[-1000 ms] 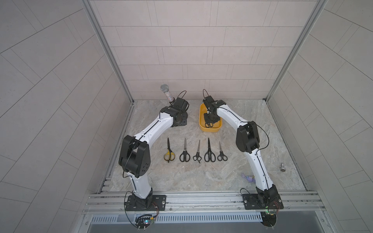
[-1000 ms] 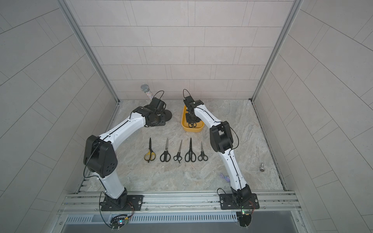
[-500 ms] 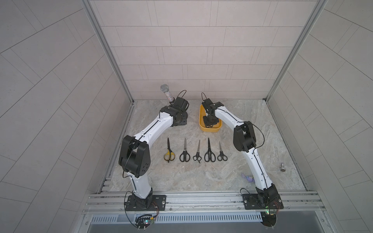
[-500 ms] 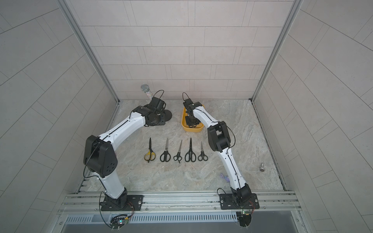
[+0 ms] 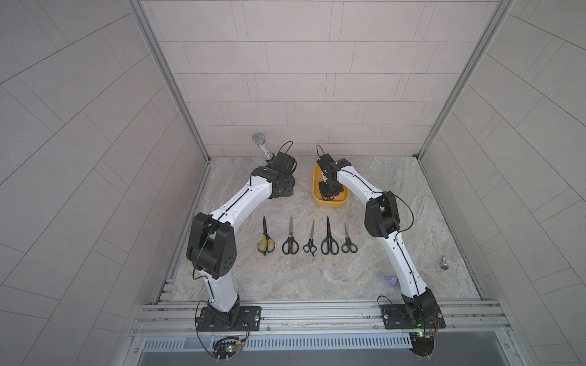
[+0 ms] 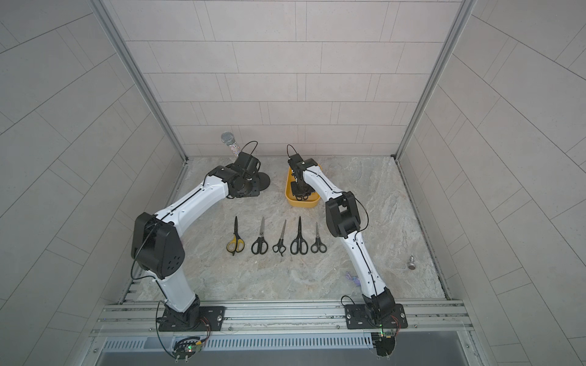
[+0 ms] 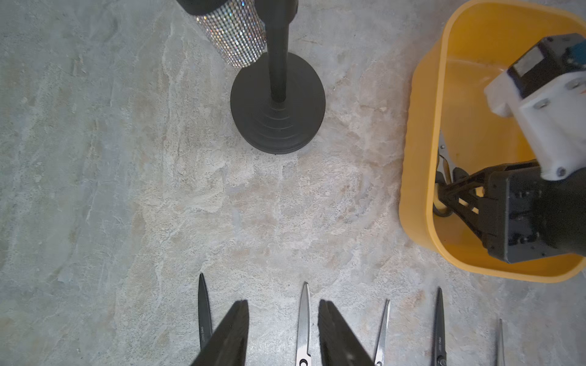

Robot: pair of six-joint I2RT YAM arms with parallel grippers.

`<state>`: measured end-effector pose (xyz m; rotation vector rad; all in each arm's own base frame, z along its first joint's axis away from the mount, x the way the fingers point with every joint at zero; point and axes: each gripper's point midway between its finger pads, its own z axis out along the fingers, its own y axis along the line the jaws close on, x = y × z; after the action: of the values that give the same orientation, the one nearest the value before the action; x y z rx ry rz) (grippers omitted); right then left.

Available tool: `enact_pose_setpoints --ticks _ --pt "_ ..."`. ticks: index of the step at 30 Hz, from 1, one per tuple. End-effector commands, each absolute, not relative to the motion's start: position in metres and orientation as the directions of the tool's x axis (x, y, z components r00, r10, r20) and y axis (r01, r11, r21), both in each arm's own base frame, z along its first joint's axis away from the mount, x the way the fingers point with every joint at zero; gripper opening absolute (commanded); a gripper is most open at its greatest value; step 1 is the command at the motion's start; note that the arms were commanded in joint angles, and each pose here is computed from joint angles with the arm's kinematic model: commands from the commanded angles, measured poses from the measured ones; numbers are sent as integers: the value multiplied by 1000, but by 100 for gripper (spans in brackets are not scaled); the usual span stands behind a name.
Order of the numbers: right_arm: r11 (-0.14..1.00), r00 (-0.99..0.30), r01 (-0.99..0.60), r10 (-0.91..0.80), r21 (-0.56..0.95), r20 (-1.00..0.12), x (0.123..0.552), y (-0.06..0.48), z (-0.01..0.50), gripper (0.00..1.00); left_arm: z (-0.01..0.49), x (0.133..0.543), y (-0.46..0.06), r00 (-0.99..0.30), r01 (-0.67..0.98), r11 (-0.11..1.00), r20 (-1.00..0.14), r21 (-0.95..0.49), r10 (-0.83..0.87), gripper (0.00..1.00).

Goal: Take the scissors out of the storage box
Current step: Pick up the scissors from the storage box.

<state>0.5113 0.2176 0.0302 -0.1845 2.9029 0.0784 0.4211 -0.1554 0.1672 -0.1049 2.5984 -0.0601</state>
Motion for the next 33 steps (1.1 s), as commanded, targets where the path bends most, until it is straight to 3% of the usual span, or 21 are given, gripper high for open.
enact_pose_setpoints --ticks 1,4,13,23,33 --pt "995 -995 -89 -87 36 -55 481 207 -15 5 178 426 -154 -845 -61 997 -530 -51 -78 42" --pt "995 -993 -81 -75 62 -92 490 211 -3 0 178 428 -157 -844 -56 997 -530 -58 -78 42" --pt "990 -953 -67 -26 125 -303 525 217 72 0 181 439 -162 -841 -51 997 -535 -65 -78 42" --pt "989 -937 -68 -19 131 -349 526 209 106 0 178 444 -166 -843 -55 995 -530 -80 -89 42" --pt "993 -945 -54 -17 104 -326 509 186 133 0 186 445 -169 -833 -54 994 -545 -94 -97 42"
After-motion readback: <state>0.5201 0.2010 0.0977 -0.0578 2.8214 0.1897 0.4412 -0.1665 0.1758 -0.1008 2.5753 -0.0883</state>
